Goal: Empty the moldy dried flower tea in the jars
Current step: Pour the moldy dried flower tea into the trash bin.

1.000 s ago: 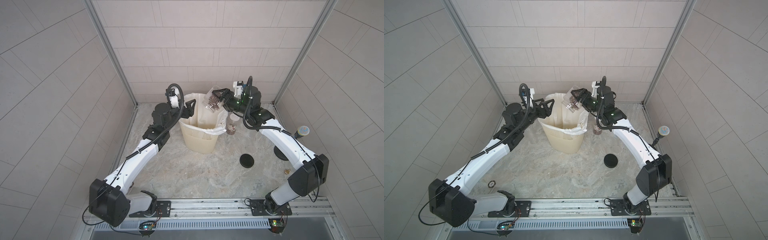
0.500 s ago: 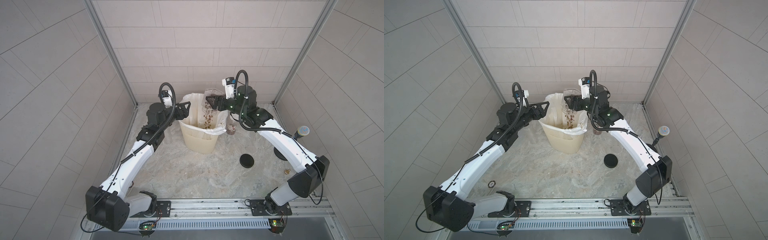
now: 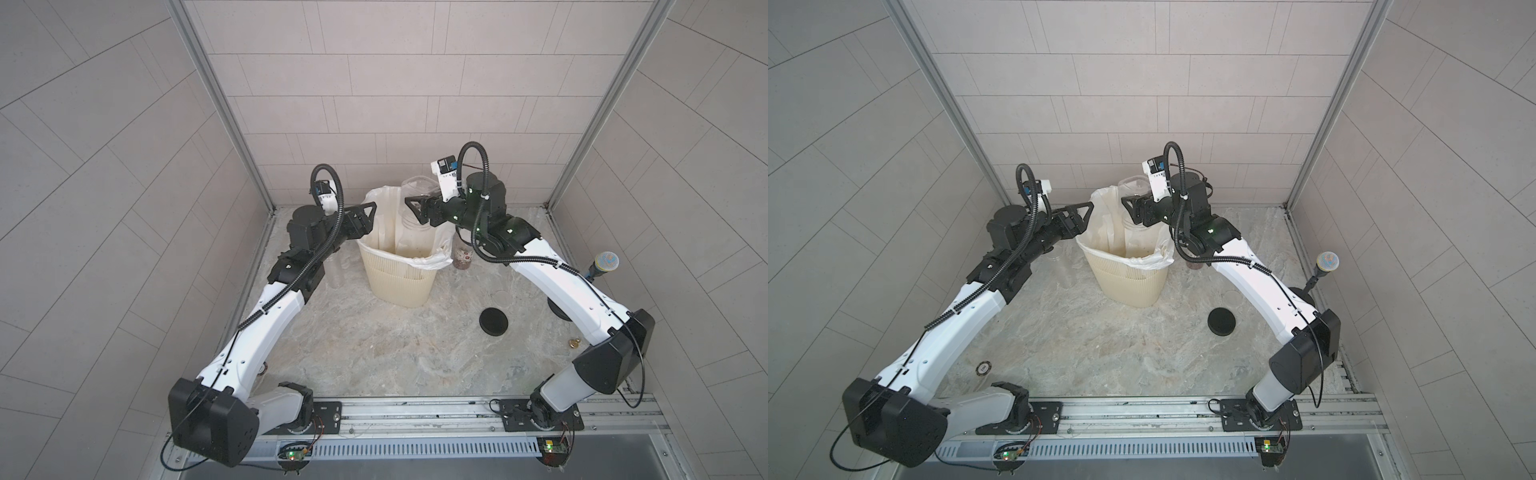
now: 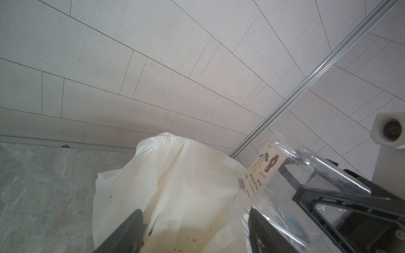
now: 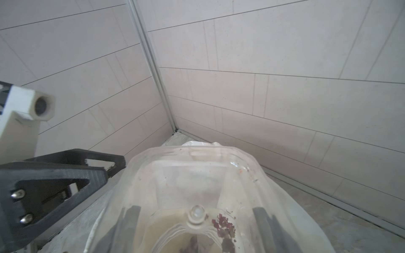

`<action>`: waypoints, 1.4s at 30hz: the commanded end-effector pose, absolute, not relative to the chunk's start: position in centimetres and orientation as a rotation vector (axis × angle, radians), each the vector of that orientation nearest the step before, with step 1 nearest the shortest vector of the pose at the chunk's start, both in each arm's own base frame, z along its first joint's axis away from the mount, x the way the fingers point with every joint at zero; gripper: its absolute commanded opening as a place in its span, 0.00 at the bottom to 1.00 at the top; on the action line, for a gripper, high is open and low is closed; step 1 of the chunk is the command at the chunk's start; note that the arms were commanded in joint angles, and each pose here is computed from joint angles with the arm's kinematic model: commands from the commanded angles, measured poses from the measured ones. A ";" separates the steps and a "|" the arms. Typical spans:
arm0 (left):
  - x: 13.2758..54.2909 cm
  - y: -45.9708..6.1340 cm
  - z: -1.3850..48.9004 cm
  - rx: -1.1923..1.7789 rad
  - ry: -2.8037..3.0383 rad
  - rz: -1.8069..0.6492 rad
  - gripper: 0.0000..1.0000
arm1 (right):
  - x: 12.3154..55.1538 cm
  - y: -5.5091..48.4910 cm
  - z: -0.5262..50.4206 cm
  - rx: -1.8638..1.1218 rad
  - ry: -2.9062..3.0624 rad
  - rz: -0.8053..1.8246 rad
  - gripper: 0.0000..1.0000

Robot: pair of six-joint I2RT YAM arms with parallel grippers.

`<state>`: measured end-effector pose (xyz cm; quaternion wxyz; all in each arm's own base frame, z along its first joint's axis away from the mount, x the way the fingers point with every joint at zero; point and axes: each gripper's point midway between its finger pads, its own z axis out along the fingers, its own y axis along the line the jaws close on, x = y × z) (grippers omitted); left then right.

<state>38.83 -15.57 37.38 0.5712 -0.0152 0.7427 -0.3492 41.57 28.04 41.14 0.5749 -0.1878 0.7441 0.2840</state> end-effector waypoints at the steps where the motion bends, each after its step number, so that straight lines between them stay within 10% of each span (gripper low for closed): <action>1: 38.1 -15.2 38.3 -0.030 1.718 -0.830 0.78 | 41.7 27.4 42.6 -0.423 1.680 0.597 0.61; 8: 38.1 -15.0 38.1 -0.032 1.722 -0.827 0.78 | 40.2 28.9 44.2 -0.472 1.573 0.766 0.62; 13: 38.1 -15.1 38.1 -0.032 1.724 -0.831 0.78 | 41.3 27.4 42.1 -0.483 1.692 0.380 0.61; 21: 38.1 -15.1 37.9 -0.039 1.731 -0.834 0.78 | 35.6 28.8 48.0 -0.519 1.184 0.751 0.62; 35: 38.1 -14.8 37.5 -0.047 1.737 -0.820 0.78 | 35.1 28.2 44.7 -0.685 1.075 0.036 0.59; 42: 38.3 -14.9 37.3 -0.051 1.743 -0.823 0.78 | 36.2 26.9 46.3 -0.559 1.136 0.468 0.59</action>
